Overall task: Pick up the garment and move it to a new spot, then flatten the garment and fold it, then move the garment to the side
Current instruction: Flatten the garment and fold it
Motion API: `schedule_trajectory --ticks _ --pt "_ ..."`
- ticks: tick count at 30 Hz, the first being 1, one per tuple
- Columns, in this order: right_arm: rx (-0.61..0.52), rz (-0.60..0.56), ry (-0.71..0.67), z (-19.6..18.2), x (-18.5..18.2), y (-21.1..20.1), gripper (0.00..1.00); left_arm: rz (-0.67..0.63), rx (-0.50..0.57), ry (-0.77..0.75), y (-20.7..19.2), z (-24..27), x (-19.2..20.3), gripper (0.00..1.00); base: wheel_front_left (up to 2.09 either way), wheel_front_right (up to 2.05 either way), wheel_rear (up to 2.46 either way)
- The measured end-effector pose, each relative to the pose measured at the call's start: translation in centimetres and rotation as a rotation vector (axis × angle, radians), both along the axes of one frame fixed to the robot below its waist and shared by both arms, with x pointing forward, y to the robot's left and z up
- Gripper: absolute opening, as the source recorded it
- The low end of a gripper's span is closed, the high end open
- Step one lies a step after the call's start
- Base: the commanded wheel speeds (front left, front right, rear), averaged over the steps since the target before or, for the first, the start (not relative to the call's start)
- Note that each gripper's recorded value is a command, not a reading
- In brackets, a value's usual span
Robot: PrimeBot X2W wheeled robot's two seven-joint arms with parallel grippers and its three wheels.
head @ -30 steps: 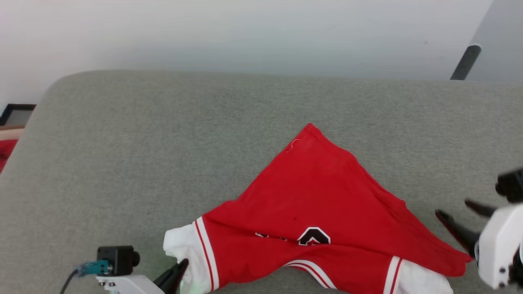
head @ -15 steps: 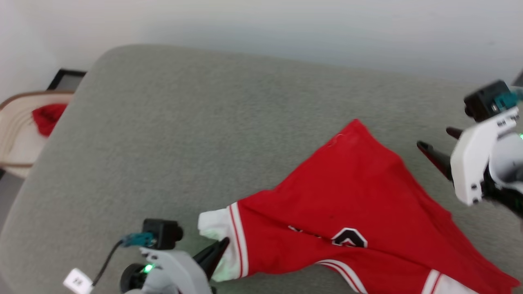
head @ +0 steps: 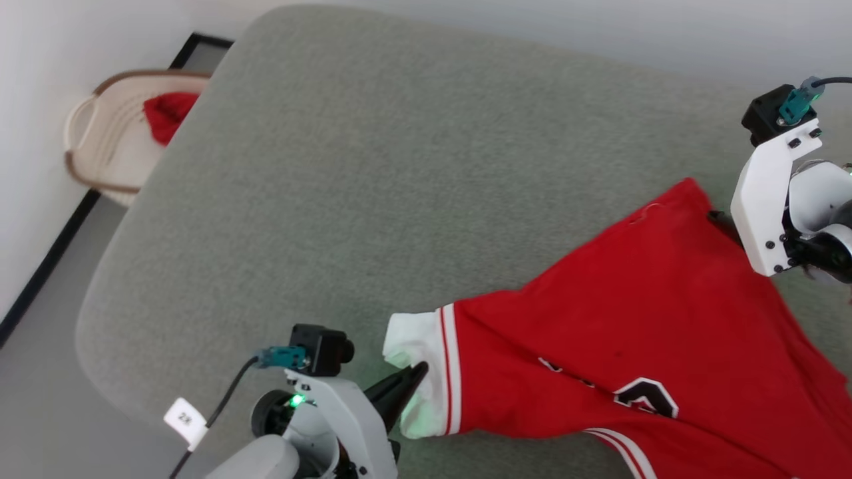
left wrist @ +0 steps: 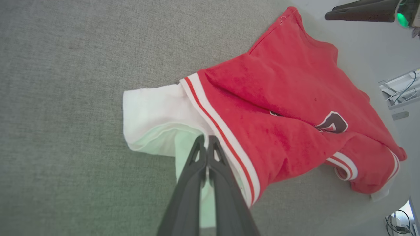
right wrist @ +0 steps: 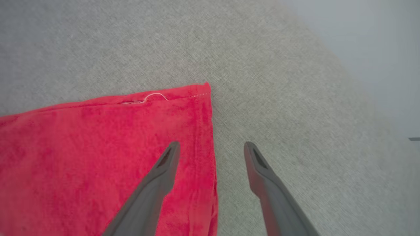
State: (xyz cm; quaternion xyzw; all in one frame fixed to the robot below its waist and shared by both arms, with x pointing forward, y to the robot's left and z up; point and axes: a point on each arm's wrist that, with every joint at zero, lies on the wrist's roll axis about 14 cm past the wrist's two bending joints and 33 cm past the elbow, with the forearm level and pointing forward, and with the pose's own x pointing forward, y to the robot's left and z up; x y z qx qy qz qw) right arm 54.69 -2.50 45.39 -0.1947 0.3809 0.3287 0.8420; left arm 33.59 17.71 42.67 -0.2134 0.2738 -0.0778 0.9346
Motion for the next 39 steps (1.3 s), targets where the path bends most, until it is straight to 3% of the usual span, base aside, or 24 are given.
schedule_trajectory --ticks 12,13,14,15,28,35,39 --pt "-0.139 0.036 0.208 -6.3 0.2 1.8 1.0 0.067 0.0 0.054 1.8 -2.0 -0.8 0.0 0.0 0.0 0.0" --pt "-0.157 0.033 0.23 -6.6 0.2 1.7 0.61 0.07 0.0 0.057 1.9 -2.1 -0.8 0.0 0.0 0.0 0.0" --pt "-0.169 0.033 0.244 -6.7 0.2 1.7 0.16 0.073 0.001 0.06 2.0 -2.2 -0.8 0.0 0.0 0.0 0.0" --pt "-0.176 0.034 0.251 -6.8 0.2 1.8 0.0 0.077 0.001 0.063 2.1 -2.3 -0.9 0.0 0.0 0.0 0.0" --pt "-0.097 -0.031 0.207 -4.6 1.1 1.3 0.0 0.047 0.023 0.071 3.1 -2.1 -0.2 0.0 0.0 0.0 0.0" --pt "0.037 -0.037 0.07 1.4 2.1 1.9 0.0 -0.045 0.124 0.013 5.1 2.6 2.6 0.0 0.0 0.0 0.0" --pt "0.121 -0.049 -0.022 5.6 2.3 1.9 0.0 -0.079 0.238 -0.042 7.0 7.0 4.5 0.0 0.0 0.0 0.0"
